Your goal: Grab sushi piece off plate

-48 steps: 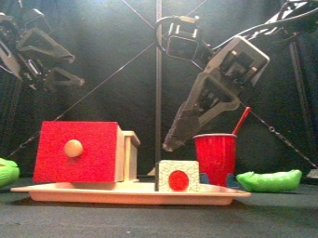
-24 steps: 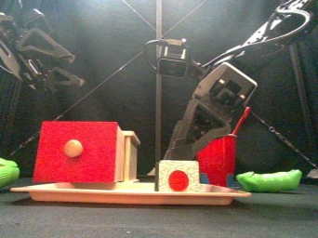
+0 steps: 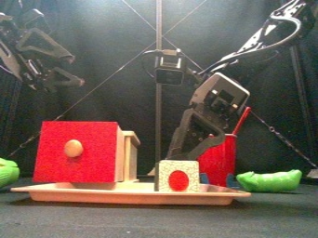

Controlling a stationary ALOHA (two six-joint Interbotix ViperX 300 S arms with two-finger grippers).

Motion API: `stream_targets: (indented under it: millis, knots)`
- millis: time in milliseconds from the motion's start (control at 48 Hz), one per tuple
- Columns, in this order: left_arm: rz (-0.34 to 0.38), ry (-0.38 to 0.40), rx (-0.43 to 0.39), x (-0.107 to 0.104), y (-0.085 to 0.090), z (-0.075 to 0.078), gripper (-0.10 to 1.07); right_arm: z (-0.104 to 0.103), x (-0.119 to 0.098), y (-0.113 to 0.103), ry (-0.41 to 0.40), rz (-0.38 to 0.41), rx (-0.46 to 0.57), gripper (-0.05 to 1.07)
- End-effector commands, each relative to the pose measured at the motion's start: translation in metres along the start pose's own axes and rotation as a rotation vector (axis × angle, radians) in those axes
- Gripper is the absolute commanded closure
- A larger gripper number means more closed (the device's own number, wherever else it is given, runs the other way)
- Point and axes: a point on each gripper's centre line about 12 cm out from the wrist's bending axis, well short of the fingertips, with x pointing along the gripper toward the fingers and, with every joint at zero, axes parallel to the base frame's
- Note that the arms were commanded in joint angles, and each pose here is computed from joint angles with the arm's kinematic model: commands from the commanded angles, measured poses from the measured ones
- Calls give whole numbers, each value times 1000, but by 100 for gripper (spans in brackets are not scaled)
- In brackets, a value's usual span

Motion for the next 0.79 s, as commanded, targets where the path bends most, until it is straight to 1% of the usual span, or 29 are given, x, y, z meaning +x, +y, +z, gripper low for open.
stream_targets:
  millis: [0,125,292,438,521,667,771]
  knots:
    - [1,-14,2,1,0,4,2,17,-6,0,-50,5,10,18]
    - [3,-8,0,1,1,1,2,23,-7,-1,-49,-5,12,18]
    - [-1,-25,5,3,-1,8,2,29,-6,-1,-50,-12,0,18]
    - [0,-28,1,3,-1,9,2,36,-7,0,-67,-11,-2,19]
    - [-2,-35,0,3,-1,12,2,37,-7,0,-67,-12,-4,24]
    - [-1,-31,-2,3,-1,10,2,36,-6,-1,-66,-13,-13,36]
    - [-1,-28,-1,3,-1,9,2,36,-5,-5,-62,-19,-2,44]
